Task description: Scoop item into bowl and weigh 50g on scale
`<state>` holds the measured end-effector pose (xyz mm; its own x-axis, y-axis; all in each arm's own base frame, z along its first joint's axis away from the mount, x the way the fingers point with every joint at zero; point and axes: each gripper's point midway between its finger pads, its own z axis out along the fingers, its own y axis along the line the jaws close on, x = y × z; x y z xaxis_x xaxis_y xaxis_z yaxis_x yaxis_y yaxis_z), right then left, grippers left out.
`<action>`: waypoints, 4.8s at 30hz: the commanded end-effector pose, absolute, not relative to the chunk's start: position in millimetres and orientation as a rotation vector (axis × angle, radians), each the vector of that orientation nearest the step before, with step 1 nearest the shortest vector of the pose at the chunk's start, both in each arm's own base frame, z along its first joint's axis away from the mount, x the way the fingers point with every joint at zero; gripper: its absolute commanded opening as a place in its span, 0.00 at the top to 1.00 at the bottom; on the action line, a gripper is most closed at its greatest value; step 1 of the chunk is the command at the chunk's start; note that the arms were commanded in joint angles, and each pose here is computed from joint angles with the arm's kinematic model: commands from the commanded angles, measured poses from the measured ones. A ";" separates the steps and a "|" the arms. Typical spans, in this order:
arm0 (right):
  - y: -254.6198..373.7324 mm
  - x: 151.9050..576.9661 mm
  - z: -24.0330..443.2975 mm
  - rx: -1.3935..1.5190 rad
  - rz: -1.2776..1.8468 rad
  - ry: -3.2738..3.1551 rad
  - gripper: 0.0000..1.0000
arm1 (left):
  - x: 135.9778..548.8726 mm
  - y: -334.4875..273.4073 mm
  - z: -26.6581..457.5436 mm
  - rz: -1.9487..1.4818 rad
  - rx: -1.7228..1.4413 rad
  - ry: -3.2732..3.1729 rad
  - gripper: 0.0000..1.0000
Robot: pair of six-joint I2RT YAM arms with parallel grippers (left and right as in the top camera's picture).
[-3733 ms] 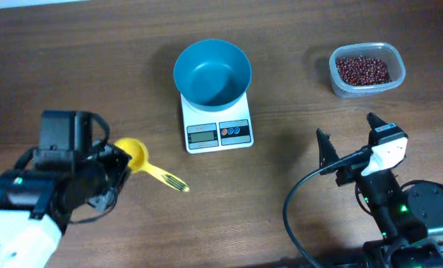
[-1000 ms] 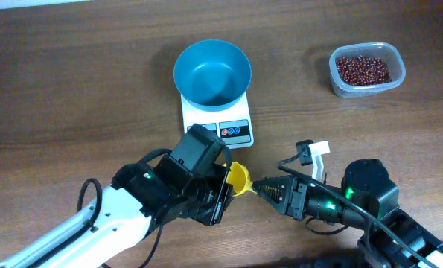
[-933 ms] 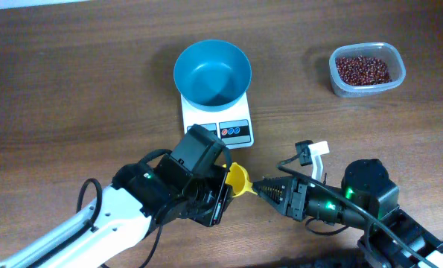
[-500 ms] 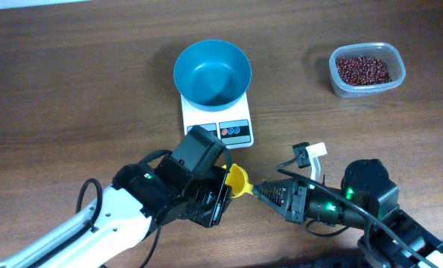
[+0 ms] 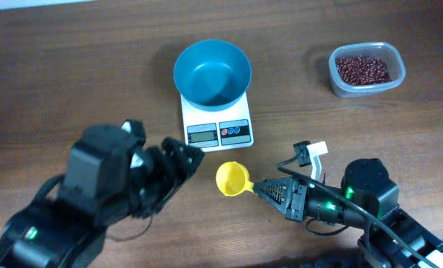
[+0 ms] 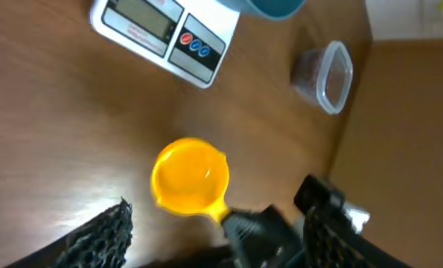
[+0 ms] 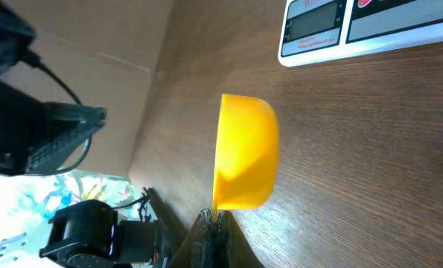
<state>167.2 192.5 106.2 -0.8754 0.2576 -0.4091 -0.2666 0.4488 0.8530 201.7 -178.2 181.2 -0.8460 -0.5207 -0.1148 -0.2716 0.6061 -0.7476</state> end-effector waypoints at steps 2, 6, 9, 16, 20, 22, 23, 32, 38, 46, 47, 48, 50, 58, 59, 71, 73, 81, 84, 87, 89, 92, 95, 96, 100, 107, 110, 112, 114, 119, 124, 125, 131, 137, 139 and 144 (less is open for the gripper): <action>182.3 196.0 148.4 0.059 1.279 2.151 0.96 | 174.4 -138.1 156.1 -0.819 -0.655 2.613 0.01; 168.1 214.1 189.2 0.099 1.136 2.094 0.96 | 177.8 -121.2 149.4 -0.689 -0.697 2.593 0.01; 169.1 215.7 197.6 0.086 1.145 2.064 0.96 | 194.4 -94.9 146.7 -0.486 -0.730 2.501 0.01; 155.8 249.8 290.9 0.221 1.226 1.636 0.96 | 265.3 -144.6 139.4 -0.282 0.134 2.552 0.01; 160.6 279.1 314.5 0.265 1.186 1.640 0.96 | 275.2 -150.7 145.4 -0.204 0.371 2.533 0.01; 178.9 304.3 324.4 0.196 1.153 1.687 0.96 | 271.1 -148.2 142.2 -0.193 0.375 2.555 0.31; 187.3 314.9 334.2 0.162 1.150 1.693 0.96 | 270.3 -147.6 141.5 -0.190 0.375 2.560 0.52; 104.8 314.9 340.6 0.168 1.003 1.847 0.96 | 278.3 -182.2 155.1 -0.407 0.381 2.485 0.99; 45.4 295.7 287.0 0.316 0.775 2.035 0.96 | 285.6 -247.7 113.0 -0.419 0.559 2.468 1.00; 44.8 295.4 285.9 0.308 0.764 2.040 0.96 | 308.0 -271.3 52.8 -0.365 0.581 2.492 1.00; 44.7 296.1 287.0 0.305 0.763 2.035 0.96 | 308.9 -270.1 48.0 -0.349 0.578 2.499 1.00; 44.5 296.6 287.8 0.303 0.761 2.031 0.96 | 312.6 -266.3 46.0 -0.312 0.564 2.495 1.00; 44.4 297.9 290.8 0.295 0.760 2.017 0.96 | 320.2 -261.4 41.0 -0.253 0.541 2.483 1.00; 44.3 298.0 291.0 0.295 0.759 2.017 0.96 | 324.7 -262.1 26.9 -0.229 0.537 2.489 1.00; 44.3 298.0 291.0 0.295 0.759 2.017 0.96 | 325.9 -263.0 28.0 -0.233 0.534 2.482 1.00; 43.1 299.3 291.9 0.296 0.751 2.011 0.96 | 331.4 -261.0 7.9 -0.188 0.526 2.492 1.00; 43.0 299.7 292.6 0.294 0.751 2.008 0.96 | 325.5 -255.7 2.8 -0.165 0.537 2.525 1.00; 38.6 301.3 291.3 0.313 0.722 2.007 0.96 | 304.0 -254.2 124.5 -0.309 0.548 2.465 1.00; 37.0 301.6 290.0 0.267 0.679 2.011 0.96 | 305.7 -231.4 228.4 -0.380 0.420 2.215 1.00; 33.1 300.1 283.6 0.263 0.636 2.035 0.96 | 317.2 -159.9 289.0 -0.334 0.187 2.068 1.00; 27.9 301.5 282.0 0.285 0.603 2.035 0.96 | 324.3 -97.0 295.0 -0.227 0.009 2.069 1.00; 16.7 310.8 263.4 0.351 0.546 2.089 0.96 | 332.4 -44.3 289.2 -0.123 -0.152 2.085 0.96; 14.4 325.8 242.8 0.379 0.553 2.146 0.96 | 323.7 -86.7 259.9 -0.267 0.054 2.219 1.00; 13.7 330.4 240.6 0.379 0.553 2.147 0.96 | 315.1 -104.5 236.6 -0.292 0.124 2.317 1.00; 12.2 339.5 249.6 0.360 0.550 2.099 0.96 | 291.4 -196.5 160.0 -0.331 0.485 2.530 1.00; 12.3 339.8 250.1 0.358 0.550 2.097 0.96 | 292.6 -267.0 56.8 -0.305 0.709 2.637 1.00; 12.3 339.8 250.0 0.358 0.550 2.098 0.96 | 312.5 -267.0 45.8 -0.226 0.670 2.591 1.00; 12.3 339.8 250.0 0.357 0.549 2.098 0.96 | 314.9 -263.6 41.2 -0.191 0.663 2.593 1.00; 12.3 339.8 250.0 0.354 0.548 2.098 0.96 | 322.9 -266.0 36.2 -0.177 0.649 2.571 1.00; 12.9 339.6 250.0 0.353 0.552 2.099 0.96 | 325.6 -268.2 26.8 -0.174 0.649 2.574 1.00; 13.0 339.5 250.0 0.353 0.552 2.099 0.96 | 327.3 -264.5 23.0 -0.141 0.643 2.577 1.00; 13.0 339.5 250.0 0.353 0.552 2.099 0.96 | 326.4 -263.8 18.6 -0.136 0.642 2.588 1.00; 12.9 339.6 250.0 0.353 0.552 2.099 0.96 | 309.9 -253.5 0.9 -0.102 0.660 2.686 1.00; 12.9 339.0 249.0 0.351 0.549 2.104 0.96 | 314.9 -242.7 181.7 -0.255 0.512 2.330 1.00; 13.1 337.3 246.2 0.277 0.507 2.121 0.96 | 316.0 -208.9 247.4 -0.195 0.367 2.157 1.00; 5.4 334.2 237.9 0.287 0.439 2.153 0.96 | 324.6 -90.4 293.8 -0.050 0.021 2.085 1.00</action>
<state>334.5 14.1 238.4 -0.5843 0.3740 -0.7203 0.0165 0.8928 0.4502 319.5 -134.2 280.3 -0.5161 0.0645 -0.8541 0.1663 0.9857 -0.0260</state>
